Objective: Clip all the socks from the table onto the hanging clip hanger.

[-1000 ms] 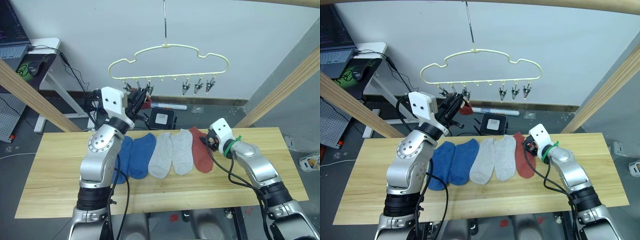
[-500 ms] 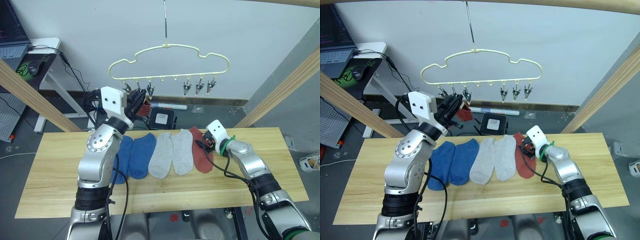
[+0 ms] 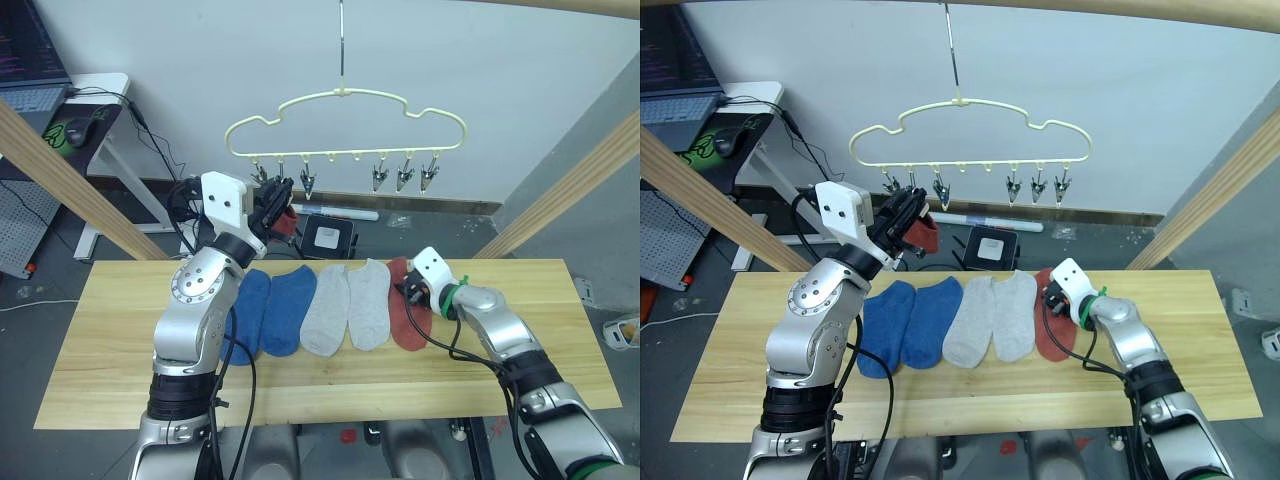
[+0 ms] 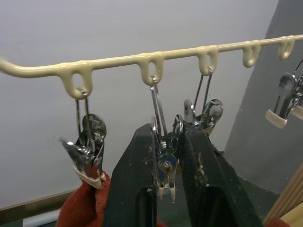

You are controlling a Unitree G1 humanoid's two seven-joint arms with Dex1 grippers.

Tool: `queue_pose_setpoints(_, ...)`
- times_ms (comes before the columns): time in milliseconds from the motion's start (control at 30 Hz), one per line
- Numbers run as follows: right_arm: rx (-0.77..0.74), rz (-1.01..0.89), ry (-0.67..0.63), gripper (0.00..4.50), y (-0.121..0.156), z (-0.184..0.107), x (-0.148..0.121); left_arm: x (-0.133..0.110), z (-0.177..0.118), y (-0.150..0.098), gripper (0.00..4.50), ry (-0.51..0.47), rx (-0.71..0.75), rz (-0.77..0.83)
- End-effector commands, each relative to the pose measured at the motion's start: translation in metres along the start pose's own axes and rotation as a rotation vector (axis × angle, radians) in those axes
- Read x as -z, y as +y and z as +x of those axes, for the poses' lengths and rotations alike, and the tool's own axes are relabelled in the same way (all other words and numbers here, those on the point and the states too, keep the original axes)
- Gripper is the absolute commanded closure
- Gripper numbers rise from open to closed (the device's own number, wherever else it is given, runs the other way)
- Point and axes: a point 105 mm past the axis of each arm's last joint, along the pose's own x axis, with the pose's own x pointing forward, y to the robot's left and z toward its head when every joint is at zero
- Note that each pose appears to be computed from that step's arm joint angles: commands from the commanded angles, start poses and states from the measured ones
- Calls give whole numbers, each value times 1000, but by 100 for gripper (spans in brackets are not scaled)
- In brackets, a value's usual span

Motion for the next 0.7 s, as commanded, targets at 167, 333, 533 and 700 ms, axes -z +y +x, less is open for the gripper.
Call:
queue_pose_setpoints(167, -5, 14, 63, 450, -4, -32, 24, -16, 0, -4, 412, -60, 15, 13)
queue_pose_setpoints(333, -11, 4, 48, 450, -3, -34, 21, -15, -1, -2, 413, -58, 13, 10)
queue_pose_setpoints(533, 27, 32, 17, 301, -10, -37, 14, -15, -1, -2, 413, -56, 11, 10)
queue_pose_setpoints(700, 107, 196, -21, 140, -16, -43, 6, -15, -2, -3, 413, -56, 11, 9)
